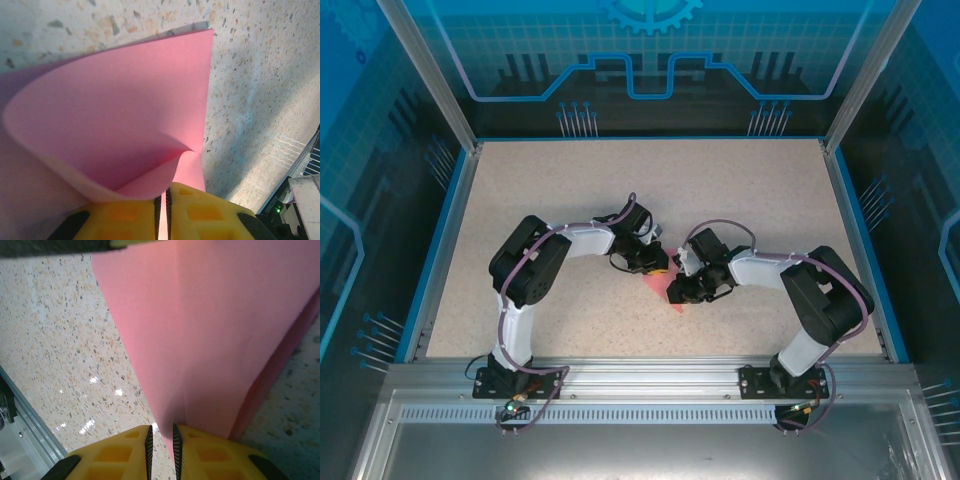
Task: Fold a paper plane with a square sheet of paper (fold left side to right side)
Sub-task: Fourth fold the wing at the center of the table.
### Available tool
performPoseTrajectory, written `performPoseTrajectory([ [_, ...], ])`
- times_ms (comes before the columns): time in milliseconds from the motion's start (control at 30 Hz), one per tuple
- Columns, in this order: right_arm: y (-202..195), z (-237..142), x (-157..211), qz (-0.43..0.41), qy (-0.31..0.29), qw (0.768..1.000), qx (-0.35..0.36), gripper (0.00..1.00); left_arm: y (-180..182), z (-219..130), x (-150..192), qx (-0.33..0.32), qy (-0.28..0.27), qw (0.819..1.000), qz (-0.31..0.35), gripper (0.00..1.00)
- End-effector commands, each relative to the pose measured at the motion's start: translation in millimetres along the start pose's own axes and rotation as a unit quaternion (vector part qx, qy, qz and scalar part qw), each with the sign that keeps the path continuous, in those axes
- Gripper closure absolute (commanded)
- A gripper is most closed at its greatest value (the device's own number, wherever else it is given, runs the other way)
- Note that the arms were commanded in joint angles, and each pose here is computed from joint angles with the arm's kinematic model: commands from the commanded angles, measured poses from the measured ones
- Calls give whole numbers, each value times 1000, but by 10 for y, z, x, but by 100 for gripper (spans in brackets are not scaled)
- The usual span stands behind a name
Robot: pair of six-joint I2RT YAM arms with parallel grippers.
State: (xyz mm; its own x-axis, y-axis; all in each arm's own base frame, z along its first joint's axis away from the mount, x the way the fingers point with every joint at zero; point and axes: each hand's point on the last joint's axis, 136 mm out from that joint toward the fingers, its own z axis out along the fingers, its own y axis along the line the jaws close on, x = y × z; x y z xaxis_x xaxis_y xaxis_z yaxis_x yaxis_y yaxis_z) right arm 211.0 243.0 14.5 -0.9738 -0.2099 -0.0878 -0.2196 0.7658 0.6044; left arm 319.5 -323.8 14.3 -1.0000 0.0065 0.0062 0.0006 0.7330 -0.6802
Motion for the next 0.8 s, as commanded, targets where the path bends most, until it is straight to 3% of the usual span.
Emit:
performPoseTrajectory([
  [0, -110, 46, 392, 23, 64, 997, 24, 80, 359, 89, 121, -53, 18, 998, -24, 85],
  [767, -219, -19, 728, 34, 103, 993, 53, 79, 434, 70, 96, -58, 16, 998, -31, 86],
])
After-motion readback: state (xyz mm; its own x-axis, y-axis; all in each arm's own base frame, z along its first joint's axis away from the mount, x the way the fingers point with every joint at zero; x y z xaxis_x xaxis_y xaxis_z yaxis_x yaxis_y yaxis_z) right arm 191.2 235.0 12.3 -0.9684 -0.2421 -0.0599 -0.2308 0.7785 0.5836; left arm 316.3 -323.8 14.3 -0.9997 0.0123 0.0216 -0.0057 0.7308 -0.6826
